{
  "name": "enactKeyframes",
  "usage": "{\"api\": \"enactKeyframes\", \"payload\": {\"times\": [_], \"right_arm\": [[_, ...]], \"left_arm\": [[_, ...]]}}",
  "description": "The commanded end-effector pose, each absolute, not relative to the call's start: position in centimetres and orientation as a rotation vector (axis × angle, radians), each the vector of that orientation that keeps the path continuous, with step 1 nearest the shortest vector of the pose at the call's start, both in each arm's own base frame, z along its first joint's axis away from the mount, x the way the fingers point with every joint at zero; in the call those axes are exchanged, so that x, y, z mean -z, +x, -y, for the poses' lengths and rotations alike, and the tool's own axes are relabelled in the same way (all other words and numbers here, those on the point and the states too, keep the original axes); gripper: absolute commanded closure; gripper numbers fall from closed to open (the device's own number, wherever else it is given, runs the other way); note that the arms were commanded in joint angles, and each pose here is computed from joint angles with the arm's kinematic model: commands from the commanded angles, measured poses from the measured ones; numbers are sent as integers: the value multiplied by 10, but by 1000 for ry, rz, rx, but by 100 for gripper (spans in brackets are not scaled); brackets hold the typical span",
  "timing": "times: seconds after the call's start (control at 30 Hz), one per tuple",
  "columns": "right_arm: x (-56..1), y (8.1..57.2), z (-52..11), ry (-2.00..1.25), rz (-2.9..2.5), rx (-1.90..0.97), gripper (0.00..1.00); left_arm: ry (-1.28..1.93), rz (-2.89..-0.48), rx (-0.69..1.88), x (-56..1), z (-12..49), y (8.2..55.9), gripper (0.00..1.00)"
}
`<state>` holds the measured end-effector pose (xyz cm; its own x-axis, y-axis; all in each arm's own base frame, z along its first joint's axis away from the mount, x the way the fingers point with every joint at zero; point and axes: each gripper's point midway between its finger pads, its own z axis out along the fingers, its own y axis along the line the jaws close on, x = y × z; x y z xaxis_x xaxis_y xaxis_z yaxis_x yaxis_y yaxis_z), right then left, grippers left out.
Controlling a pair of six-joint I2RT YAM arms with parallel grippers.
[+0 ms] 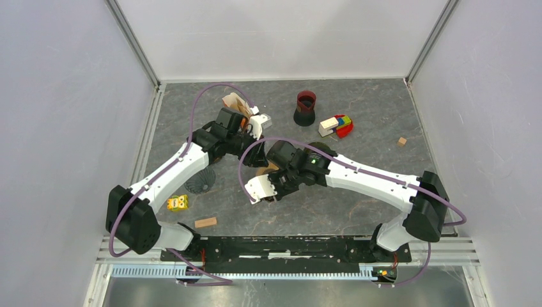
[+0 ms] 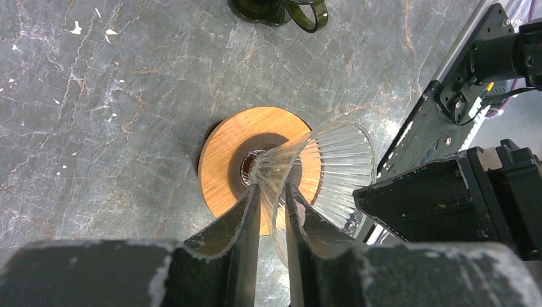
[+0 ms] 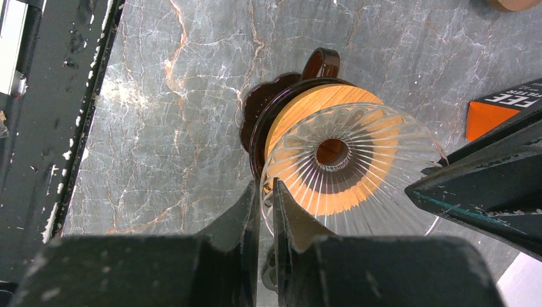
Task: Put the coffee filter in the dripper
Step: Adjust the coffee dripper in the dripper holder.
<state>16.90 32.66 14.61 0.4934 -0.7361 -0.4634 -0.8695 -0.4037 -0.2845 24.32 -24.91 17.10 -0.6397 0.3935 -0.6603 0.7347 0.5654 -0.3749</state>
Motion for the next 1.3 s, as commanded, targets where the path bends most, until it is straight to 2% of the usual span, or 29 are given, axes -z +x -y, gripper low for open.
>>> {"api": "enactKeyframes", "payload": {"times": [0.0,0.13,0.37,0.47,0.77,1.27], "right_arm": [[-167,162,-331,-2220,-1285,-410,85],[-168,163,-331,-2216,-1286,-398,81],[-164,167,-327,-2213,-1300,-362,67],[-163,168,-327,-2211,-1301,-352,65],[-157,175,-325,-2209,-1322,-307,69],[-153,180,-334,-2210,-1337,-310,79]], "left_arm": [[972,-2228,843,-176,250,246,74],[972,-2240,837,-173,251,247,78],[958,-2257,840,-171,251,248,91],[947,-2266,840,-170,251,248,94],[943,-2257,811,-172,248,250,98],[927,-2233,747,-179,242,256,98]]}}
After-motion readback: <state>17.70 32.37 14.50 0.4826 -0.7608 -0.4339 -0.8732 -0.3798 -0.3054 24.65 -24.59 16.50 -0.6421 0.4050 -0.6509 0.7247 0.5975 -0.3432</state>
